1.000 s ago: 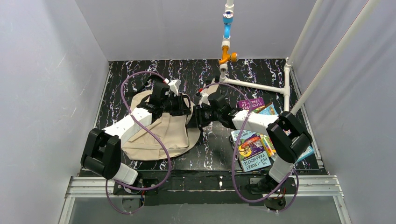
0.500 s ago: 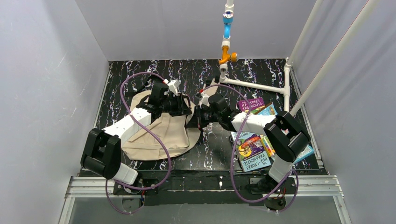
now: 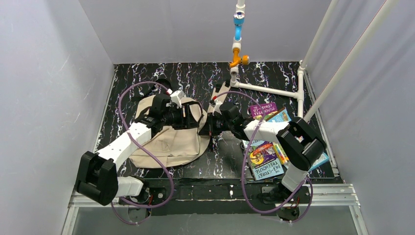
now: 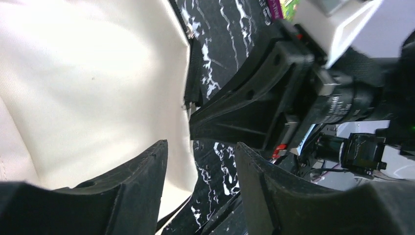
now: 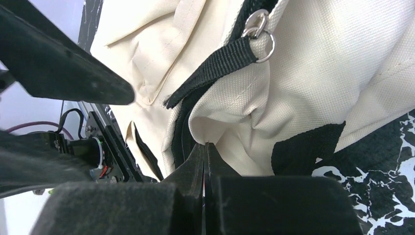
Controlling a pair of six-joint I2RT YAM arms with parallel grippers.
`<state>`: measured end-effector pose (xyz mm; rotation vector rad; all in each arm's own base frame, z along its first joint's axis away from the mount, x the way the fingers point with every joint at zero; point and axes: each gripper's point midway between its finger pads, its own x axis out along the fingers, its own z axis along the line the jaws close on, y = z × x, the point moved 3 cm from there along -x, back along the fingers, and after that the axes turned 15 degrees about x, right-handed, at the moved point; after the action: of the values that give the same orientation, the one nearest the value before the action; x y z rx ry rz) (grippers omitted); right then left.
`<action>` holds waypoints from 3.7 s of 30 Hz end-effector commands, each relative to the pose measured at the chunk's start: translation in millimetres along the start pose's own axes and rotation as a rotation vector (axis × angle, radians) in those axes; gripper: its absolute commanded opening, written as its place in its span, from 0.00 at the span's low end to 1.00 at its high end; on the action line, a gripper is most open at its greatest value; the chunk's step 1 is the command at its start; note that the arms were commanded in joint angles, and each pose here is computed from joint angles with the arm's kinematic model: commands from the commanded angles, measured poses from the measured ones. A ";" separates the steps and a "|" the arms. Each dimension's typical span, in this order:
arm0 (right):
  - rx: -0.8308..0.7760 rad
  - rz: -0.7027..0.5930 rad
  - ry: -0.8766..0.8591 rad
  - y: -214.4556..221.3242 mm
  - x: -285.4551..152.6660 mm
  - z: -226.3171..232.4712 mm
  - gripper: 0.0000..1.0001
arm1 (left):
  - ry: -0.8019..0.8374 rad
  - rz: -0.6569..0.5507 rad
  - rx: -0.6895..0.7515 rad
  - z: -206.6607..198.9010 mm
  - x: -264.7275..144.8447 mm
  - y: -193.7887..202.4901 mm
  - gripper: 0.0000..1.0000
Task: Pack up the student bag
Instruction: Adjust the student bag at the center of the board, then unzip the student bag at the center of the board.
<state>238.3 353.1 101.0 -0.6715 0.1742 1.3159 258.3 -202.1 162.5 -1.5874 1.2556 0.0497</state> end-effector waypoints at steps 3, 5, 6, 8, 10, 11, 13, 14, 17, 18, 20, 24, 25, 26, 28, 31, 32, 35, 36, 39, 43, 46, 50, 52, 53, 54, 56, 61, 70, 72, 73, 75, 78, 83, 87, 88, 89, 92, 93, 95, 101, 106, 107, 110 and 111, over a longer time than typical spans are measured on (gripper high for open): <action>-0.013 -0.049 -0.009 -8.5 -8.4 10.5 0.01 | 0.015 0.073 -0.065 7.8 14.8 22.7 0.50; -0.008 -0.056 -0.009 -9.3 -9.3 11.2 0.01 | 0.023 0.102 -0.075 10.7 22.9 26.8 0.43; -0.008 -0.059 -0.003 -9.1 -9.8 10.7 0.01 | 0.018 0.111 -0.076 12.5 24.1 28.8 0.39; 0.000 -0.075 0.035 -10.6 -11.4 5.6 0.01 | -0.008 0.120 -0.073 16.8 24.7 31.2 0.27; 0.018 -0.099 0.101 -12.3 -14.1 -3.5 0.01 | -0.038 0.125 -0.056 21.2 23.5 32.4 0.09; 0.032 -0.105 0.136 -10.9 -15.8 -9.7 0.01 | -0.058 0.125 -0.048 24.4 22.6 32.9 0.04; 0.053 -0.114 0.164 -9.0 -16.2 -16.1 0.01 | -0.080 0.126 -0.040 28.3 22.7 34.7 0.00; 0.059 -0.114 0.168 -7.6 -15.9 -16.9 0.01 | -0.086 0.127 -0.038 29.5 23.1 36.0 0.00; 0.088 -0.129 0.276 -1.8 -19.0 -33.5 0.01 | -0.106 0.118 -0.034 32.5 21.7 38.7 0.00; 0.107 -0.138 0.336 0.4 -21.7 -44.1 0.01 | -0.123 0.110 -0.031 34.4 19.9 39.5 0.00; 0.151 -0.172 0.463 4.1 -29.1 -69.4 0.01 | -0.170 0.087 -0.028 39.7 14.8 42.1 0.00; 0.232 -0.175 0.519 16.0 -33.1 -95.3 0.01 | -0.214 0.075 -0.017 44.8 8.3 47.7 0.00; 0.251 -0.164 0.504 18.7 -31.7 -96.9 0.01 | -0.216 0.076 -0.020 45.4 8.1 49.4 0.00; 0.271 -0.150 0.482 21.2 -30.4 -97.7 0.01 | -0.217 0.075 -0.024 45.5 8.1 50.7 0.00; 0.301 -0.129 0.412 23.1 -28.3 -94.5 0.01 | -0.213 0.070 -0.023 45.3 8.0 52.7 0.00; 0.339 -0.095 0.236 18.2 -27.4 -81.7 0.01 | -0.208 0.073 -0.022 45.2 7.6 56.7 0.00; 0.358 -0.066 0.136 15.2 -26.8 -73.4 0.01 | -0.197 0.071 -0.020 43.8 7.7 57.4 0.00; 0.429 -0.059 -0.074 8.7 -36.1 -60.1 0.01 | -0.175 0.062 -0.018 41.6 8.2 59.7 0.00; 0.426 -0.057 -0.122 6.1 -38.6 -53.9 0.01 | -0.170 0.061 -0.019 41.1 8.4 60.2 0.00; 0.265 -0.016 -0.068 2.6 -34.3 -39.8 0.01 | -0.133 0.052 -0.014 36.2 9.2 59.9 0.00; -0.015 -0.057 0.084 -14.0 -46.2 -15.5 0.23 | -0.056 0.034 -0.016 25.3 10.5 57.4 0.00; -0.114 -0.098 0.130 -27.9 -53.7 -10.1 0.47 | -0.037 0.043 -0.018 22.8 10.6 60.0 0.00; -0.175 -0.076 0.112 -38.5 -42.4 -4.0 0.58 | -0.020 0.043 -0.014 19.2 8.5 58.4 0.00; -0.176 -0.070 0.079 -43.7 -35.3 3.6 0.59 | -0.032 0.065 -0.008 18.7 4.5 57.2 0.00; -0.172 -0.068 0.060 -45.1 -32.0 7.6 0.60 | -0.039 0.070 -0.004 18.1 1.9 55.9 0.00; -0.170 -0.064 0.037 -45.2 -28.5 11.1 0.61 | -0.051 0.070 0.001 18.2 -1.0 53.6 0.03; -0.164 -0.057 0.032 -44.0 -25.0 10.3 0.61 | -0.069 0.056 0.017 17.3 -6.3 46.4 0.18; -0.158 -0.059 0.056 -43.2 -25.8 5.4 0.64 | -0.092 0.035 0.052 17.0 -9.3 28.6 0.45; -0.141 -0.060 0.179 -39.5 -32.2 -17.1 0.69 | -0.273 -0.007 0.116 24.2 7.0 -10.3 0.96; -0.139 -0.059 0.216 -40.1 -36.6 -22.5 0.71 | -0.419 -0.021 0.221 27.0 10.0 -17.8 0.98; -0.136 -0.064 0.225 -40.8 -39.2 -23.9 0.71 | -0.468 -0.018 0.277 24.6 12.9 -21.0 0.98; -0.126 -0.081 0.245 -40.8 -46.4 -28.9 0.73 | -0.544 -0.008 0.325 25.5 19.1 -23.8 0.98; -0.100 -0.105 0.245 -41.1 -59.1 -35.3 0.75 | -0.615 0.040 0.319 36.2 29.9 -19.2 0.91; -0.098 -0.105 0.248 -40.4 -77.2 -36.7 0.75 | -0.559 0.110 0.326 33.2 45.2 -11.1 0.55; -0.105 -0.102 0.192 -37.4 -84.4 -23.5 0.76 | -0.479 0.062 0.309 20.0 41.6 -20.2 0.08; -0.105 -0.101 0.182 -36.3 -84.5 -22.4 0.76 | -0.454 0.044 0.291 17.0 40.5 -21.6 0.00; -0.102 -0.096 0.179 -35.4 -84.4 -22.2 0.77 | -0.418 0.028 0.269 14.3 40.2 -22.7 0.00; -0.094 -0.062 0.152 -32.2 -82.2 -17.6 0.76 | -0.297 0.020 0.207 5.3 39.2 -16.8 0.00; -0.099 -0.055 0.135 -31.7 -81.4 -14.8 0.76 | -0.249 0.003 0.195 -0.4 37.2 -16.1 0.00; -0.109 -0.054 0.119 -31.3 -81.9 -11.8 0.76 | -0.144 -0.040 0.158 -10.0 36.0 -11.8 0.00; -0.159 -0.115 -0.019 -41.7 -84.0 19.2 0.78 | 0.036 -0.104 0.075 -26.8 26.4 -12.8 0.00; -0.214 -0.115 -0.142 -37.5 -79.1 41.2 0.78 | 0.144 -0.105 0.108 -43.6 21.8 -23.8 0.00; -0.219 -0.120 -0.155 -37.5 -78.4 43.1 0.78 | 0.171 -0.100 0.117 -47.5 21.3 -24.6 0.00; -0.128 -0.166 -0.107 -46.3 -75.2 37.1 0.79 | 0.206 -0.084 0.125 -51.3 20.0 -19.8 0.00; -0.031 -0.181 -0.066 -53.6 -75.8 31.0 0.79 | 0.210 -0.086 0.132 -51.9 17.9 -18.2 0.00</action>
<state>242.5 301.5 162.1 -0.7584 0.0110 1.2714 259.2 -240.8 151.5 -1.5534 1.2700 -0.0514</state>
